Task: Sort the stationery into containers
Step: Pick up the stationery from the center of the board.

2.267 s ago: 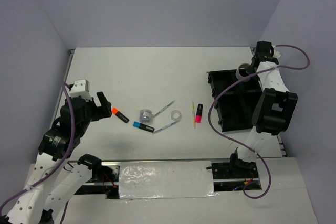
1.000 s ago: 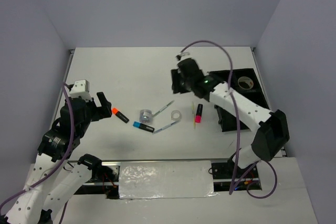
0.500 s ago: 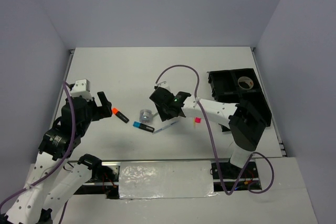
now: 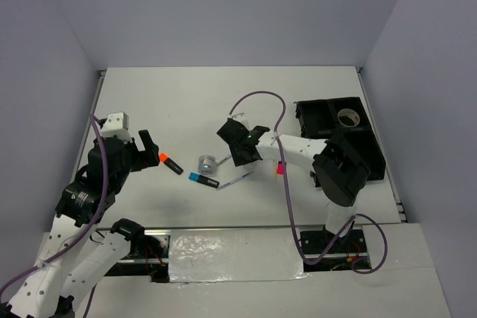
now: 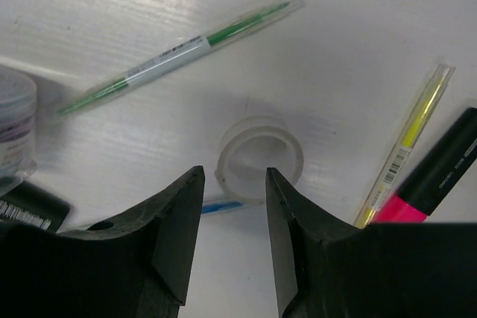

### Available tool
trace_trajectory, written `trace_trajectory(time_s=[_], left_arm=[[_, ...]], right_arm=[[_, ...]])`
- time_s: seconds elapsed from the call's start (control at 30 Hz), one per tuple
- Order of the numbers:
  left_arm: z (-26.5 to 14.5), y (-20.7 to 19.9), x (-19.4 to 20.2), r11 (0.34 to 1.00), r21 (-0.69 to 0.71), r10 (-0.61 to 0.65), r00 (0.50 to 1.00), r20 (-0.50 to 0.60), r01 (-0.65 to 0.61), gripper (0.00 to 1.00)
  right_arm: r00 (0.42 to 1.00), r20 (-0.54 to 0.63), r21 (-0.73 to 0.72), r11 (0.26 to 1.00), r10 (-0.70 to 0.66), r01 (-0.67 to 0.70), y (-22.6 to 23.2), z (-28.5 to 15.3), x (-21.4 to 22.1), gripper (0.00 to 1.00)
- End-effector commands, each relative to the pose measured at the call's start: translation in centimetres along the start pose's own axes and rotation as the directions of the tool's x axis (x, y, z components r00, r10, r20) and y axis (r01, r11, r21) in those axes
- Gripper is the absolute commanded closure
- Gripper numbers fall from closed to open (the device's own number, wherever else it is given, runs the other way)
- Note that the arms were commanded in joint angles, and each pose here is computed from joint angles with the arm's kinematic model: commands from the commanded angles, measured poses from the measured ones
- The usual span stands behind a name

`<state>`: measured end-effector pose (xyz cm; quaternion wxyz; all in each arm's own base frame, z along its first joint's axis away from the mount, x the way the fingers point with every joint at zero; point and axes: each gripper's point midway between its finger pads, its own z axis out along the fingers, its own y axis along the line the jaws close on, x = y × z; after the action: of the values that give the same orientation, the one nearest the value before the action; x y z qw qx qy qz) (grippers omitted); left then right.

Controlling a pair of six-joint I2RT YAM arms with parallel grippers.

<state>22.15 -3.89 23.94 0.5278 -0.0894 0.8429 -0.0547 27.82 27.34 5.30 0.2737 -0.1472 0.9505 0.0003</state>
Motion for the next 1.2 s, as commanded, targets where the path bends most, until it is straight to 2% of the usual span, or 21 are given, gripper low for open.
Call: trace_trajectory(time_s=[0.0,0.33,0.73,0.83,1.0,1.17], left_arm=[[0.0,-0.3,-0.8,1.000,0.010,-0.004,1.000,0.028,0.004,0.01],[0.2,-0.4,-0.7,1.000,0.007,-0.002,1.000,0.022,0.002,0.01],[0.0,-0.3,-0.8,1.000,0.011,-0.006,1.000,0.030,0.006,0.01],[0.0,-0.3,-0.8,1.000,0.010,-0.004,1.000,0.028,0.004,0.01],[0.0,-0.3,-0.8,1.000,0.010,-0.004,1.000,0.028,0.004,0.01],[-0.1,-0.3,-0.9,1.000,0.010,-0.008,0.999,0.034,0.008,0.01]], right_arm=[[0.998,0.033,-0.001,0.999,0.054,-0.054,0.0,1.0,-1.1,0.54],[0.997,0.017,-0.041,0.997,0.073,-0.072,1.2,2.0,-1.4,0.56],[0.993,-0.042,0.026,0.994,0.109,-0.108,0.0,4.0,0.4,0.65],[0.994,-0.021,0.010,0.994,0.105,-0.105,0.3,3.8,-0.2,0.74],[0.994,-0.004,0.006,0.994,0.106,-0.106,0.2,3.3,-1.5,0.78],[0.994,-0.022,-0.006,0.994,0.109,-0.109,0.2,3.7,-0.6,0.85]])
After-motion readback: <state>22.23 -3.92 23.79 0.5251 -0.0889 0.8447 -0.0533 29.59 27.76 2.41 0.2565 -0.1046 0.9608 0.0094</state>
